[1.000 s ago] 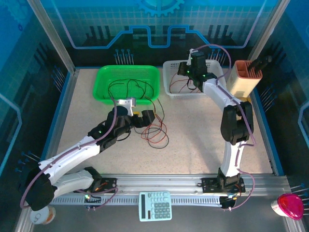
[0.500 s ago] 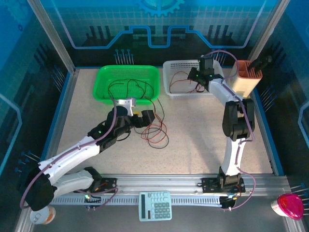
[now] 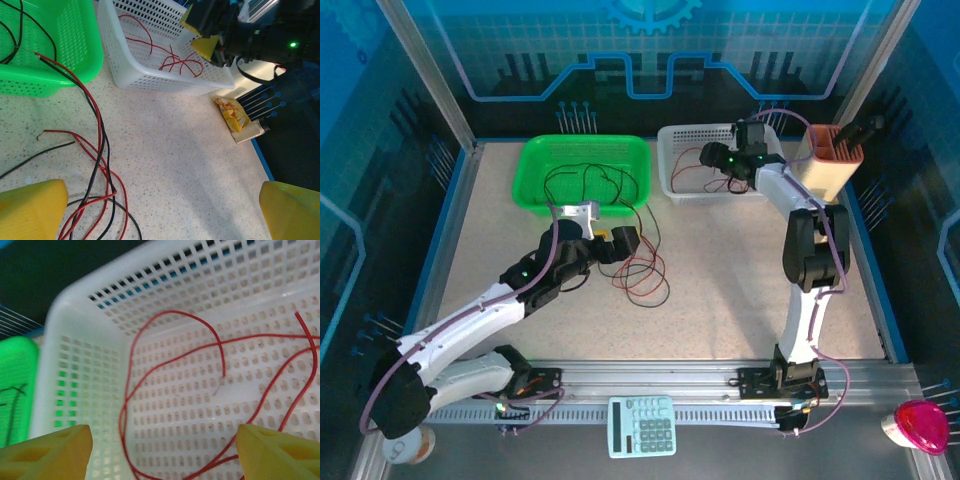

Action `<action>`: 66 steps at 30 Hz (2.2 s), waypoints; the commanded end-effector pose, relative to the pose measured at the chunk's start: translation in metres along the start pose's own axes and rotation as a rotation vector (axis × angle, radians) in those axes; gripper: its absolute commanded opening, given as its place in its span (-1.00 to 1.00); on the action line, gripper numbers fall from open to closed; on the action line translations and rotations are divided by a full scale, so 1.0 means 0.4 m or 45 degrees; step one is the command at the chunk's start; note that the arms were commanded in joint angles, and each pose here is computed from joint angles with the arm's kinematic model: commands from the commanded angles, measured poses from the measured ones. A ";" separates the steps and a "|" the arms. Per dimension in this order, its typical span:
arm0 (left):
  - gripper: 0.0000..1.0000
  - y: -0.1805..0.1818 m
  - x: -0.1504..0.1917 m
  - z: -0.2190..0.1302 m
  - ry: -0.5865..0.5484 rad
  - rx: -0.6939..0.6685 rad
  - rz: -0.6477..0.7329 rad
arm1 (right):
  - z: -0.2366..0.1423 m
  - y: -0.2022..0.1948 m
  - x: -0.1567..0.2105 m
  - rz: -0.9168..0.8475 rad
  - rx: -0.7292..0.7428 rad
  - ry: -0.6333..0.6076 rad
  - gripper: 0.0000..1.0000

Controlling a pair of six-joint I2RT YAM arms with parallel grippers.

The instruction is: Untangle the cables

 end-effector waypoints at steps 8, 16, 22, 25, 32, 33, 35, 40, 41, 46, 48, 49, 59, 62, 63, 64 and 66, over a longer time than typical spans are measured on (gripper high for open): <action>0.98 0.005 -0.050 -0.015 -0.091 -0.120 -0.005 | -0.234 0.199 -0.114 -0.098 -0.287 -0.237 0.54; 0.99 0.073 -0.079 -0.005 -0.079 -0.367 -0.036 | -0.294 0.317 0.087 -0.195 -0.441 -0.118 0.53; 0.98 0.134 -0.071 0.005 -0.030 -0.434 -0.134 | -0.273 0.361 0.319 -0.268 -0.500 0.083 0.53; 0.98 0.144 -0.066 -0.002 -0.029 -0.434 -0.143 | -0.241 0.322 0.407 -0.275 -0.394 0.161 0.48; 0.98 0.161 -0.045 -0.008 0.006 -0.439 -0.158 | -0.163 0.250 0.522 -0.230 -0.208 0.342 0.24; 0.98 0.164 -0.041 -0.008 0.012 -0.440 -0.161 | -0.152 0.251 0.533 -0.238 -0.197 0.358 0.20; 0.99 0.167 -0.036 -0.008 0.018 -0.440 -0.169 | -0.133 0.253 0.550 -0.249 -0.169 0.390 0.12; 0.98 0.165 -0.033 -0.007 0.024 -0.425 -0.178 | -0.089 0.259 0.585 -0.245 -0.132 0.448 0.01; 0.99 0.164 -0.033 -0.007 0.024 -0.423 -0.177 | -0.082 0.260 0.591 -0.240 -0.130 0.457 0.01; 0.98 0.163 -0.029 -0.002 0.033 -0.415 -0.182 | -0.048 0.260 0.611 -0.214 -0.121 0.486 -0.06; 0.98 0.165 -0.027 -0.001 0.035 -0.415 -0.182 | -0.036 0.258 0.616 -0.209 -0.112 0.494 -0.10; 0.99 0.165 -0.027 0.000 0.035 -0.413 -0.182 | -0.031 0.258 0.619 -0.208 -0.109 0.501 -0.12; 0.99 0.162 -0.026 0.007 0.034 -0.399 -0.193 | 0.006 0.258 0.641 -0.180 -0.105 0.534 -0.42; 0.98 0.161 -0.026 0.007 0.035 -0.396 -0.193 | 0.002 0.261 0.641 -0.175 -0.122 0.534 -0.71; 0.98 0.162 -0.026 0.007 0.034 -0.397 -0.194 | -0.003 0.262 0.637 -0.173 -0.133 0.527 -0.81; 0.99 0.160 -0.026 0.007 0.035 -0.394 -0.192 | -0.009 0.261 0.635 -0.171 -0.139 0.521 -0.88; 0.99 0.158 -0.027 0.006 0.035 -0.388 -0.190 | -0.026 0.258 0.625 -0.167 -0.148 0.504 -1.00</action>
Point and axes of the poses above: each hand's point on the last joint's axis, 136 mm out from that joint toward the fingers, its own z axis out along the fingers, its own y axis along the line the jaws close on, x = y × z, the point moved 2 cm from there along -z, back along the fingers, and after that the axes turned 6 degrees about -z, right-handed, at the moved point
